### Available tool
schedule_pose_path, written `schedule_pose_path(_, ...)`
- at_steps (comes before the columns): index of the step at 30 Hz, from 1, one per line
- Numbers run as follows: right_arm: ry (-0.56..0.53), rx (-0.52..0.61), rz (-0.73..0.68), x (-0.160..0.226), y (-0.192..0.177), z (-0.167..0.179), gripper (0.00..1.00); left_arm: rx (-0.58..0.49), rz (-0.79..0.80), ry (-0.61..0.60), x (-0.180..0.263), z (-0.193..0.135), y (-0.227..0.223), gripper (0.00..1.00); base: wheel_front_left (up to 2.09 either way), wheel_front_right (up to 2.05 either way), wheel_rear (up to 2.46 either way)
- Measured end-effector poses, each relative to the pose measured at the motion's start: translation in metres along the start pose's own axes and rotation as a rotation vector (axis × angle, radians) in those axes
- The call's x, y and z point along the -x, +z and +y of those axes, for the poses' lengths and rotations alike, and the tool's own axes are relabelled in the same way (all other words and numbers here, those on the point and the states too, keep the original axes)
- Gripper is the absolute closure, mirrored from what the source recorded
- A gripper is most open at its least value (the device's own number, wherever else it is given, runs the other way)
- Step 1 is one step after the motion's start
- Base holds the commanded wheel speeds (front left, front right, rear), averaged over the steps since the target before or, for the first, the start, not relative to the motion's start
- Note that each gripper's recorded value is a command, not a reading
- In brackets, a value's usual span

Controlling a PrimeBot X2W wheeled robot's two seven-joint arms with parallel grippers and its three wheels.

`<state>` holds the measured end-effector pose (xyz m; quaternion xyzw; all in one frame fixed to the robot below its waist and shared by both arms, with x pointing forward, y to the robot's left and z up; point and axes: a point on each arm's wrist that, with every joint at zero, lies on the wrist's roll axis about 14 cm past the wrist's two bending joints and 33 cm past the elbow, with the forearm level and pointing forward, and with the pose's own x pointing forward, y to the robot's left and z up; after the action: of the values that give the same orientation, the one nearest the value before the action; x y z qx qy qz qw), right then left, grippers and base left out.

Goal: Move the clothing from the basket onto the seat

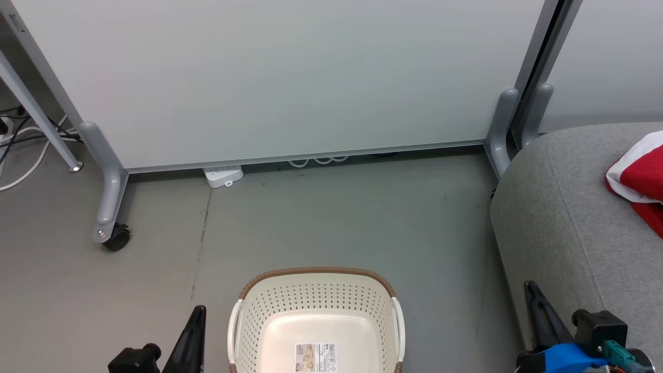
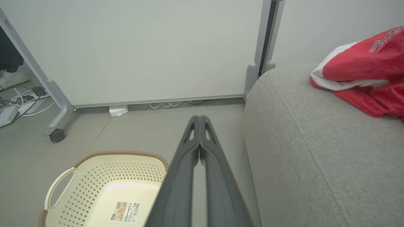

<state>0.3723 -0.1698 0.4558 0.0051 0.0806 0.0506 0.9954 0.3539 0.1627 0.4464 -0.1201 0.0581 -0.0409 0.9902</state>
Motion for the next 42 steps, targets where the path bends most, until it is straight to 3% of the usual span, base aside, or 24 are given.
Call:
schedule_pose_path(4,-0.003,-0.011,0.044,0.003,-0.013,0.000,1.00,0.018,0.043,0.013,0.006,0.001,-0.015,1.00,0.00,0.00,0.00)
schedule_pose_path(22,-0.051,-0.367,0.030,0.003,-0.010,-0.009,1.00,0.317,0.032,0.097,0.003,0.016,-0.007,1.00,0.00,0.00,0.00)
schedule_pose_path(42,-0.066,-0.689,-0.016,-0.001,0.002,-0.015,1.00,0.592,-0.006,0.128,-0.004,0.024,0.008,1.00,0.00,0.00,0.00)
